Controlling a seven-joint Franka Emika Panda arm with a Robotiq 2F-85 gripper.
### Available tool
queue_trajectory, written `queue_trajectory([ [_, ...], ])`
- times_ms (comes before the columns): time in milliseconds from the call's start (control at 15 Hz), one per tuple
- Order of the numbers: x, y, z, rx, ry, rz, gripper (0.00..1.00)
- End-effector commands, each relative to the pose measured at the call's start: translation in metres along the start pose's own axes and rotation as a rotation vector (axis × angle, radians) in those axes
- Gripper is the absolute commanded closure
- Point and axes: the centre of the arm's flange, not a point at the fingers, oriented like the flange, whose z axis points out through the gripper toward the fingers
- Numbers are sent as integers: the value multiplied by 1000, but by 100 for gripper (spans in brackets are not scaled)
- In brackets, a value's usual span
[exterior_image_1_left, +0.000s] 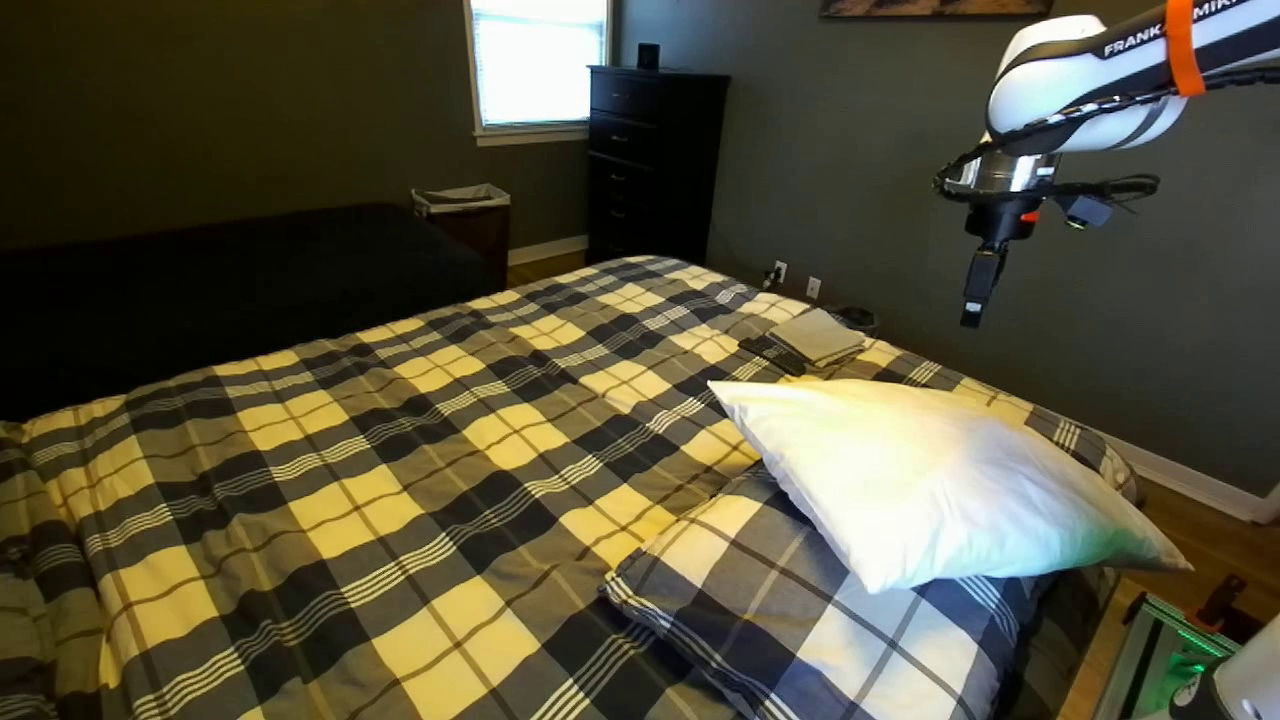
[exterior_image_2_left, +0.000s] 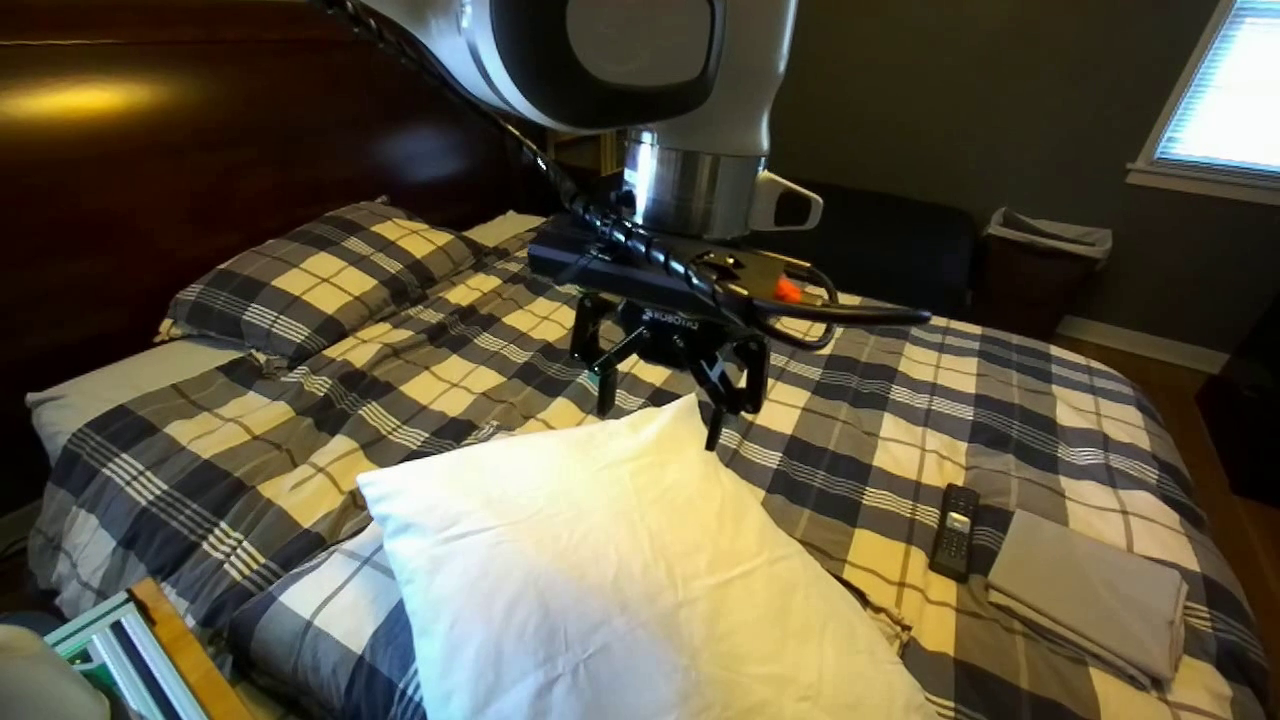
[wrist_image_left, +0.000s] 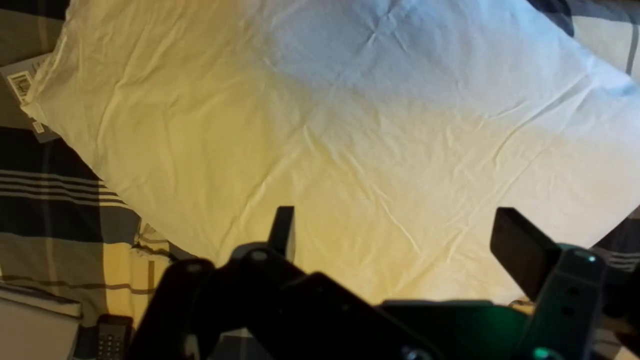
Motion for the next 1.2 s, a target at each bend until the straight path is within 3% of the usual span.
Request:
queue_trajectory([
  [0, 8, -5, 2, -5, -15, 132, 0],
  [467, 70, -65, 40, -53, -20, 380, 0],
  [867, 124, -152, 96, -189, 9, 411, 0],
  [1133, 148, -191, 140, -305, 12, 428, 0],
])
